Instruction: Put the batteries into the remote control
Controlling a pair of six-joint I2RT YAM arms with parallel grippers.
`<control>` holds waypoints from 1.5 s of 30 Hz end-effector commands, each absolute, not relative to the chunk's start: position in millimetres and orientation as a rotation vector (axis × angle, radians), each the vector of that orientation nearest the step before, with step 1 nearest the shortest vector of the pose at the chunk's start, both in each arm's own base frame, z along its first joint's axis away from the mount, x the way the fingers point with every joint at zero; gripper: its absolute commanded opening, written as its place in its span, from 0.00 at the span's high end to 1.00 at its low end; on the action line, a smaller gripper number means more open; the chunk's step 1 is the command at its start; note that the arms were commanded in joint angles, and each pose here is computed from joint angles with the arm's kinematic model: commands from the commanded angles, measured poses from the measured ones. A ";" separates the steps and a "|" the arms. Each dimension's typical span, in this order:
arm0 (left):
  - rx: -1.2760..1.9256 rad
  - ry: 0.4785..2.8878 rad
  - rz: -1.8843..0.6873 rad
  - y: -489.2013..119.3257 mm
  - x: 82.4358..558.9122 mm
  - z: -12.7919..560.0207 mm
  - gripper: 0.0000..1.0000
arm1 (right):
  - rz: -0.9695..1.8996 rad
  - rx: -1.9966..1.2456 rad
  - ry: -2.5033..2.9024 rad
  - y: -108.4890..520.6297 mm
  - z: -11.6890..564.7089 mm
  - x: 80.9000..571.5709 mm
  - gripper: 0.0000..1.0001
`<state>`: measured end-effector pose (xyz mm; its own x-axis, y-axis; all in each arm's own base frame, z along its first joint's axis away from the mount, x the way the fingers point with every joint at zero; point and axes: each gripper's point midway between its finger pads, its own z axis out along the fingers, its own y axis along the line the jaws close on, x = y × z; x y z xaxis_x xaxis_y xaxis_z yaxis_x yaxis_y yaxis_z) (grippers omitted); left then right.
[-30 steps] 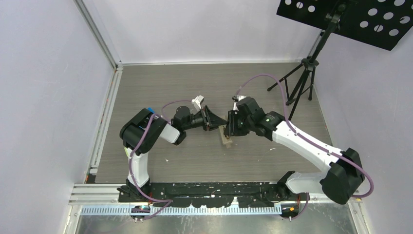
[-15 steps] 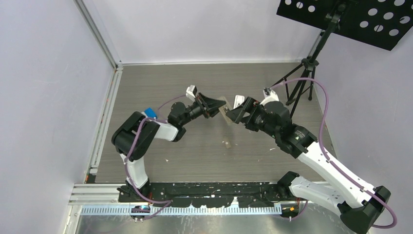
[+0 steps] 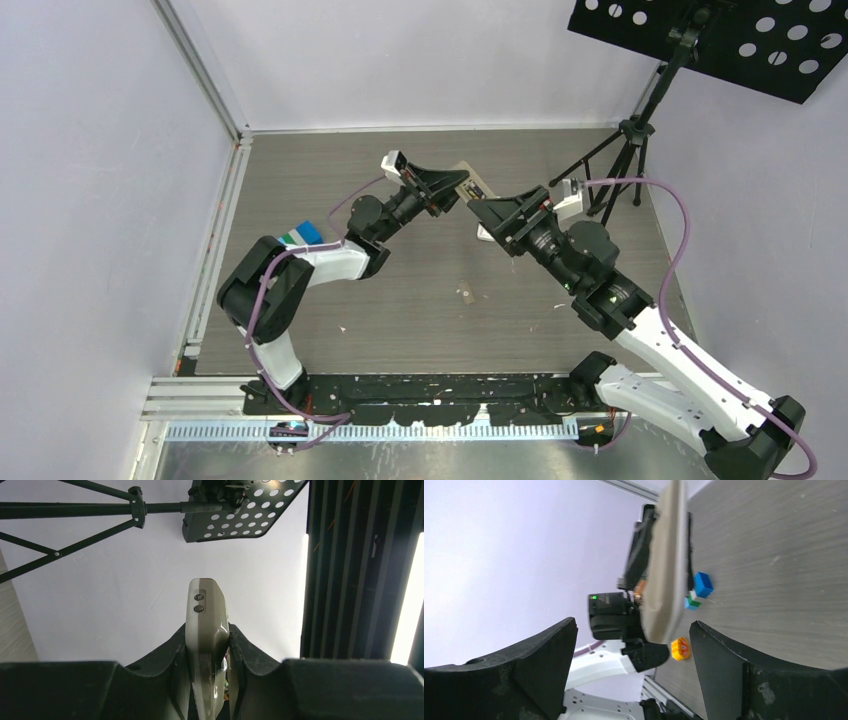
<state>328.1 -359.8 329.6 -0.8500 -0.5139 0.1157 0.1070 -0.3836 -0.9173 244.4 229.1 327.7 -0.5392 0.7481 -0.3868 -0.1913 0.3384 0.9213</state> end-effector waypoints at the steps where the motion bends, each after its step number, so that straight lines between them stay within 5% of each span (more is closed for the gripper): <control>1: -0.543 1.361 -2.306 -353.5 324.6 360.7 1.00 | 1.426 0.539 1.540 220.5 368.4 247.7 0.12; 8: -0.545 1.369 -2.301 -353.2 322.1 359.0 1.00 | 1.430 0.611 1.553 224.7 357.1 259.5 0.19; 15: -0.553 1.371 -2.304 -351.7 319.2 355.4 1.00 | 1.481 0.639 1.517 230.1 353.6 266.9 0.37; 24: -0.563 1.383 -2.303 -352.7 318.8 350.1 1.00 | 1.418 0.726 1.522 216.4 339.5 272.2 0.30; 40: -0.503 1.382 -2.308 -358.9 310.9 354.8 1.00 | 1.341 0.742 1.643 220.3 314.9 285.4 0.75; 45: -0.412 1.390 -2.238 -360.0 307.4 356.3 1.00 | 1.291 0.765 1.716 219.4 294.3 288.2 0.75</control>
<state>332.0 -366.6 309.3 -0.8268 -0.5483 0.1252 0.0757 -0.3291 -0.9412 284.6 221.0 303.8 -0.4587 0.8514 -0.2545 -0.0622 0.2549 0.9650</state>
